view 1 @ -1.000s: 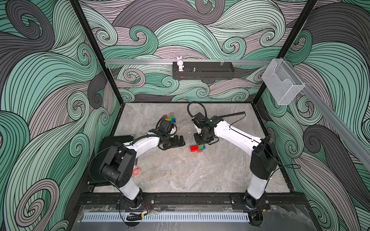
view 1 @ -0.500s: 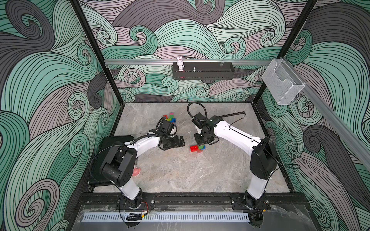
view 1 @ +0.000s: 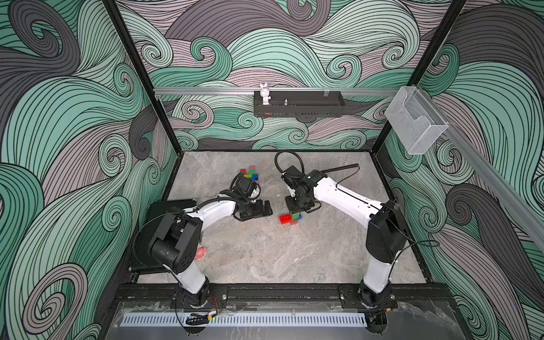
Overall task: Assemble the number 4 with lego
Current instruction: Assemble the lego brick with the lego brick.
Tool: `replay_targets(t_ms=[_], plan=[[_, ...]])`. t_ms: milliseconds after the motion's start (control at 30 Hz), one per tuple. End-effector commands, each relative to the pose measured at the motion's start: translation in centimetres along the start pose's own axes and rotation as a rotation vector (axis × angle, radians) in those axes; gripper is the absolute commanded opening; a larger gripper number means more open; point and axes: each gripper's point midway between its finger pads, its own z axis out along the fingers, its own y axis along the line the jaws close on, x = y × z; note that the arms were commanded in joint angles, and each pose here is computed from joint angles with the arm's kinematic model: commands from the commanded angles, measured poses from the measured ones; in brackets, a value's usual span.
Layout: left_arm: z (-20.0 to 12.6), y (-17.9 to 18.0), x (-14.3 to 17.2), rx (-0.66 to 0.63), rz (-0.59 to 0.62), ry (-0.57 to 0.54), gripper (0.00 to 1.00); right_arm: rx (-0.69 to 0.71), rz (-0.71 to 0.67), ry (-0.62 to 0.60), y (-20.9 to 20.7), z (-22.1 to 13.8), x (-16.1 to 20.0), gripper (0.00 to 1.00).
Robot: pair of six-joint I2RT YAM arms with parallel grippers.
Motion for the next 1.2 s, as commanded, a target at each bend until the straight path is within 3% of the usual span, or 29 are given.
replay_targets(t_ms=[0,633,800,933,1167], plan=[[-0.1,-1.0,-0.4,0.027,0.025,0.007,0.99,0.032,0.006,0.067,-0.5,1.5,1.5,0.0],[0.5,-1.4,-0.2,0.036,0.032,0.028,0.99,0.166,-0.058,0.378,-3.8,6.9,9.4,0.0],[0.5,-1.7,-0.2,0.047,0.042,0.029,0.99,0.129,-0.029,0.298,-3.0,5.6,7.7,0.0],[0.3,-1.9,-0.2,0.053,0.052,0.026,0.98,0.071,0.022,0.191,-1.6,3.8,5.2,0.09],[0.0,-2.1,0.0,0.052,0.058,0.034,0.99,0.075,0.076,0.066,-1.2,1.9,1.8,0.14]])
